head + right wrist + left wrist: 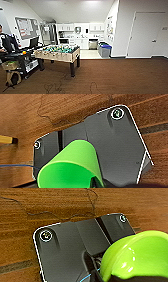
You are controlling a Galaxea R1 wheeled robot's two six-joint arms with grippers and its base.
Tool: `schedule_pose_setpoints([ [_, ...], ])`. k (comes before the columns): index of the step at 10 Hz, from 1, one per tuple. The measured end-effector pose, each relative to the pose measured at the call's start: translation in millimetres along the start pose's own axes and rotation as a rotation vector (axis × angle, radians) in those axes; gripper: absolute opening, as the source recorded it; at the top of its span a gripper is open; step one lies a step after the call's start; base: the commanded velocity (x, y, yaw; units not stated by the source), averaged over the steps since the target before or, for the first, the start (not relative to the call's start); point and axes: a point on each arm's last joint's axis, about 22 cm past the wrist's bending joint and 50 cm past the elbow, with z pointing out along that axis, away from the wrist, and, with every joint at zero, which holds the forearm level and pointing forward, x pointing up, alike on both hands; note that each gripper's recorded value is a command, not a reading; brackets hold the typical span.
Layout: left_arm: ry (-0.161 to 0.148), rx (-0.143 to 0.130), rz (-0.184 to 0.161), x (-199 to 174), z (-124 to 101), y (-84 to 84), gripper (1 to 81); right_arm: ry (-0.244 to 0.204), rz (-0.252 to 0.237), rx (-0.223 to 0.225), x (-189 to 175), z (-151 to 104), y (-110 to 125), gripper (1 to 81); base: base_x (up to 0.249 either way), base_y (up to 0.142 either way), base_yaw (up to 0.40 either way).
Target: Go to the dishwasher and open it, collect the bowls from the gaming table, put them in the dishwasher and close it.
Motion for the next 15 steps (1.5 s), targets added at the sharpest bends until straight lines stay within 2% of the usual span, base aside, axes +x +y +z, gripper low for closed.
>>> schedule_pose_setpoints([
  [7,-0.003,-0.002,-0.002,-3.5,-0.4,0.8,1.0,-0.002,-0.002,0.0,-1.3,0.0,-0.1,1.0,0.129,0.0,0.0],
  [11,-0.005,0.006,0.0,-2.9,-2.1,-4.1,1.0,-0.004,-0.005,0.007,-2.8,1.9,-6.0,1.0,0.132,-0.078,0.0],
  [13,-0.002,-0.006,-0.002,-3.8,0.0,2.5,1.0,-0.004,-0.005,0.004,-2.8,1.3,-4.1,1.0,0.132,-0.083,0.0],
  [15,-0.006,0.0,-0.002,-5.0,-1.3,-0.7,1.0,-0.003,-0.006,0.004,-0.7,1.5,-4.3,1.0,0.132,-0.083,0.0],
])
